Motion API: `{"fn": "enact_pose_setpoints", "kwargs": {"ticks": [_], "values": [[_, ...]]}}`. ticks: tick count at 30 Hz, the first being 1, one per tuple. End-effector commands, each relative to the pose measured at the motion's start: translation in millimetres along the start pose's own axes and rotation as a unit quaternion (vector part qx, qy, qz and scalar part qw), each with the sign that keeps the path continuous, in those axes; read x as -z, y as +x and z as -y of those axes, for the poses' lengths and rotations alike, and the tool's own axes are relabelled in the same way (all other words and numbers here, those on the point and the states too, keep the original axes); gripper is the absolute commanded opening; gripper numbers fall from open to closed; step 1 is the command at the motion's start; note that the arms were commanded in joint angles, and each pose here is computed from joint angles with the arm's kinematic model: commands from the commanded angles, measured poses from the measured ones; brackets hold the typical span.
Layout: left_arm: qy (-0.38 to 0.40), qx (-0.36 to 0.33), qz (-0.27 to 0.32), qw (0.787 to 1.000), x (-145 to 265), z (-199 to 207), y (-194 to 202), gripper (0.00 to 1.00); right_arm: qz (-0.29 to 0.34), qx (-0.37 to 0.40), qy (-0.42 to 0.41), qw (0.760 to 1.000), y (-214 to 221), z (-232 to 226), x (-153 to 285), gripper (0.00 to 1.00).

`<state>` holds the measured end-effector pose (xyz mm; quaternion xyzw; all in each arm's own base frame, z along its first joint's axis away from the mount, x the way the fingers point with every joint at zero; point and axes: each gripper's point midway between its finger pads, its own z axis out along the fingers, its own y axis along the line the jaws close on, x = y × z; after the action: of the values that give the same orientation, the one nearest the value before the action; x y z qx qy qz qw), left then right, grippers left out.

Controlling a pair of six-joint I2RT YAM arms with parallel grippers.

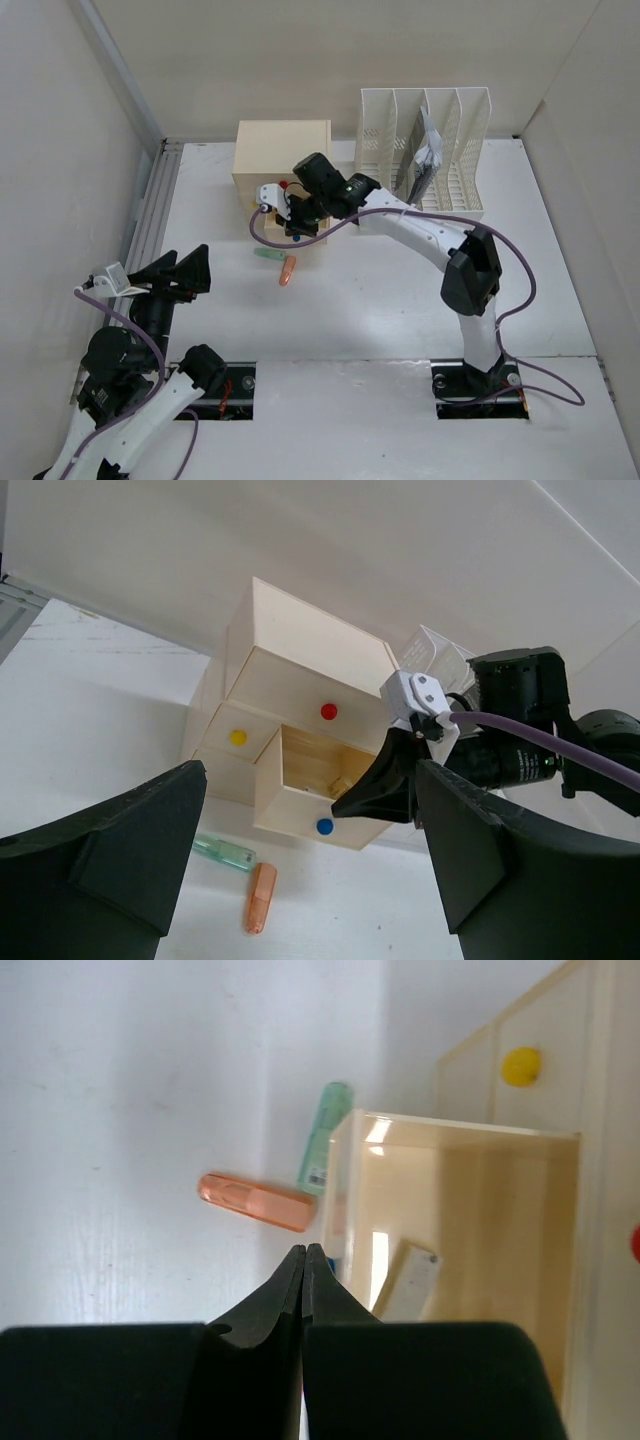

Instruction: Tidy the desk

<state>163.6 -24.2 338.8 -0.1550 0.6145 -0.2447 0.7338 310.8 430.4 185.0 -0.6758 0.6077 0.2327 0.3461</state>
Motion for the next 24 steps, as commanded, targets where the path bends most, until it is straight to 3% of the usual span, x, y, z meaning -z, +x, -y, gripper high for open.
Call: {"fn": "enact_pose_setpoints", "kwargs": {"ticks": [1,5,9,13,16,24], "values": [[-0.004,0.004,0.007,1.0,-3.0,1.3,-3.3,0.84,0.027,0.004,-0.069,0.997,-8.4,-21.5,-10.7,0.0],[-0.004,0.004,0.007,1.0,-3.0,1.3,-3.3,0.84,-0.004,-0.008,-0.02,1.0,4.2,-3.0,-16.5,0.0],[-0.002,0.007,0.01,1.0,-1.5,1.0,-5.2,0.84,-0.049,-0.04,0.107,0.992,26.4,39.0,-18.2,0.0],[-0.002,0.007,0.01,1.0,-1.5,1.0,-5.2,0.84,-0.077,-0.047,0.257,0.962,38.1,84.5,-3.9,0.0],[-0.002,0.007,0.01,1.0,-1.5,1.0,-5.2,0.84,-0.106,-0.056,0.325,0.938,53.7,102.6,5.7,0.0],[-0.001,0.009,0.014,1.0,-0.1,0.7,-7.0,0.84,-0.128,-0.063,0.42,0.896,72.0,128.3,13.2,0.0]]}}
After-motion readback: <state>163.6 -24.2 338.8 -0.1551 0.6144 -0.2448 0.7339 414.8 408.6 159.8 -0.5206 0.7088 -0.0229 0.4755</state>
